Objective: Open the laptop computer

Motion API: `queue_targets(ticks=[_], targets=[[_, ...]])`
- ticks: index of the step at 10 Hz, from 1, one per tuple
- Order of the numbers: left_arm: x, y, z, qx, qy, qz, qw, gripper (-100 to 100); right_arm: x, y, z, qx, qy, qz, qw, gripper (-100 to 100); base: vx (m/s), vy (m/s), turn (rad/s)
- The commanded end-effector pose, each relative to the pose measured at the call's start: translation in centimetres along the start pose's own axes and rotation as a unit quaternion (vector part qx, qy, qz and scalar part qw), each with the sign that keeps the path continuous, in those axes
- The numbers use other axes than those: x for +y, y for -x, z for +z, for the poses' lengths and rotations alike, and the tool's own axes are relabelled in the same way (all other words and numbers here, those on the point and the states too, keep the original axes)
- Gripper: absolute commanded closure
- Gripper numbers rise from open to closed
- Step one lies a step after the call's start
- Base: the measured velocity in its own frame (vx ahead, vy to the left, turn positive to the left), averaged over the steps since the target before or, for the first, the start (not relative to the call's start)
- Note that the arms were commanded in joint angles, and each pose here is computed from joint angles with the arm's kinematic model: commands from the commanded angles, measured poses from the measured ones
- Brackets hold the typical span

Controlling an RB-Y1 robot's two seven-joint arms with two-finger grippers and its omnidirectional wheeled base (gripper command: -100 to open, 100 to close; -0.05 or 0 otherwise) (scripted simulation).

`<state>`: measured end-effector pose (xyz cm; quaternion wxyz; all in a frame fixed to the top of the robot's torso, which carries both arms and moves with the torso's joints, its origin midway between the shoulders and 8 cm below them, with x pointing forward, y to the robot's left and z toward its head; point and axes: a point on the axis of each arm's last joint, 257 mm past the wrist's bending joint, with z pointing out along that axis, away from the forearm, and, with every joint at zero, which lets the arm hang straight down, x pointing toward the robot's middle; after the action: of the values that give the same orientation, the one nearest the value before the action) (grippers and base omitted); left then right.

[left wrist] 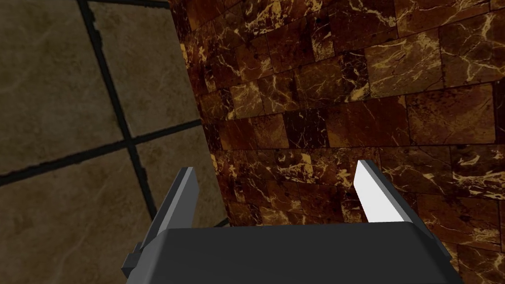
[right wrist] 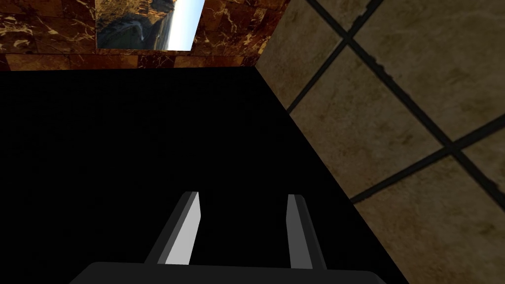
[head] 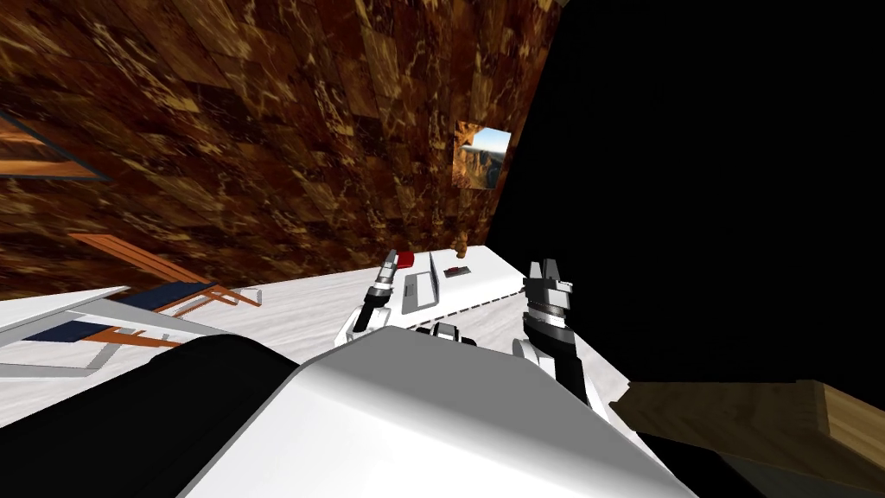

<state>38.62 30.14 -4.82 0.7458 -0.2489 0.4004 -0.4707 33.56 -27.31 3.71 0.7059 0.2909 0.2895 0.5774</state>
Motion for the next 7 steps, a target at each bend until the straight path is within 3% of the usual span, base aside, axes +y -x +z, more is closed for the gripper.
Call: queue_targets(ticks=[1,4,7], targets=[[2.1,-0.3,-0.3,0.007,0.016,0.009,0.9998,-100,0.0,0.0,0.0,0.0,0.0,0.0,1.0,0,0.031,-0.064,0.015],[4.8,-0.3,-0.8,0.014,0.038,0.021,0.999,-100,0.0,0.0,0.0,0.0,0.0,0.0,1.0,0,0.041,-0.065,0.039],[8.7,0.0,-1.7,0.02,0.069,0.037,0.9967,-100,0.0,0.0,0.0,0.0,0.0,0.0,1.0,0,0.049,-0.082,0.055]])
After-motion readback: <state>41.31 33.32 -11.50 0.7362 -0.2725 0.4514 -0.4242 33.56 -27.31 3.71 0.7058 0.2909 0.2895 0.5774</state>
